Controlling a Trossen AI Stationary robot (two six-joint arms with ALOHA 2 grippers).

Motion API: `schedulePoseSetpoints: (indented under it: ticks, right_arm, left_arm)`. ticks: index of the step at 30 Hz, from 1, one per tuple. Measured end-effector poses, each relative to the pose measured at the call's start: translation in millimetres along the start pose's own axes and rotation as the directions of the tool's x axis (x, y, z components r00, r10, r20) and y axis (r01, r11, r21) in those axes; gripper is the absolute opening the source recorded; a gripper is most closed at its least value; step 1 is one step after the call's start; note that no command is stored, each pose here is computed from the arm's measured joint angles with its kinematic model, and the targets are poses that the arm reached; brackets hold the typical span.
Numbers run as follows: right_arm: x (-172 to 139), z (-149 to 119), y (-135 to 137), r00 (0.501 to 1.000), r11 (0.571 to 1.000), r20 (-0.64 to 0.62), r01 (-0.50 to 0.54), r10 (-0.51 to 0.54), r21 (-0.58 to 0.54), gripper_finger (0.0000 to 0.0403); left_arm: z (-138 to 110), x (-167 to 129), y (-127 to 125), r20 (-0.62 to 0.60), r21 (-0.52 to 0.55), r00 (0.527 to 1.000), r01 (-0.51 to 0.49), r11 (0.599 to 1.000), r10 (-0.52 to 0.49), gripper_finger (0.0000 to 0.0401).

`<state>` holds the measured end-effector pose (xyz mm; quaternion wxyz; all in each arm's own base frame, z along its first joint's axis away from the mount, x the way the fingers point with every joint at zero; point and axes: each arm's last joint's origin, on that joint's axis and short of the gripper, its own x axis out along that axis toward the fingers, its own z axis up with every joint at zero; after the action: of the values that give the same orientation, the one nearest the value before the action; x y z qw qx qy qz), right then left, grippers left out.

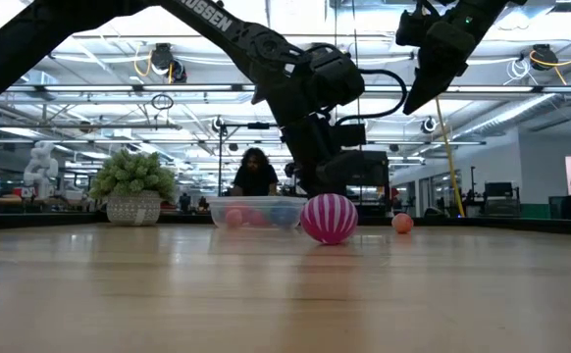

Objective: Pick and placing Produce into tupperware
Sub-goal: Put the red strawberry into the transparent bin

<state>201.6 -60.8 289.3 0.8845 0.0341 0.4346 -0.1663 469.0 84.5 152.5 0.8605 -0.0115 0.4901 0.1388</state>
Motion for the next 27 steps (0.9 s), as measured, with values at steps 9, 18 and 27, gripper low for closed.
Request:
schedulePoseSetpoints:
  ticks: [9,18,27]
  right_arm:
    - [0.0,0.0,0.0,1.0,1.0,0.0,0.0,0.0,0.001,0.018]
    - [0.0,0.0,0.0,1.0,1.0,0.0,0.0,0.0,0.001,0.018]
    - [0.0,0.0,0.0,1.0,1.0,0.0,0.0,0.0,0.001,0.0181]
  left_arm:
    - [-2.8,-0.8,1.0,-0.031,0.013,0.999,-0.023,1.0,0.023,0.0147]
    - [-2.7,-0.6,1.4,-0.031,0.019,1.0,0.004,1.0,-0.003,0.0148]
    - [-1.8,-0.7,1.8,-0.024,0.021,1.0,0.011,1.0,-0.01,0.0148]
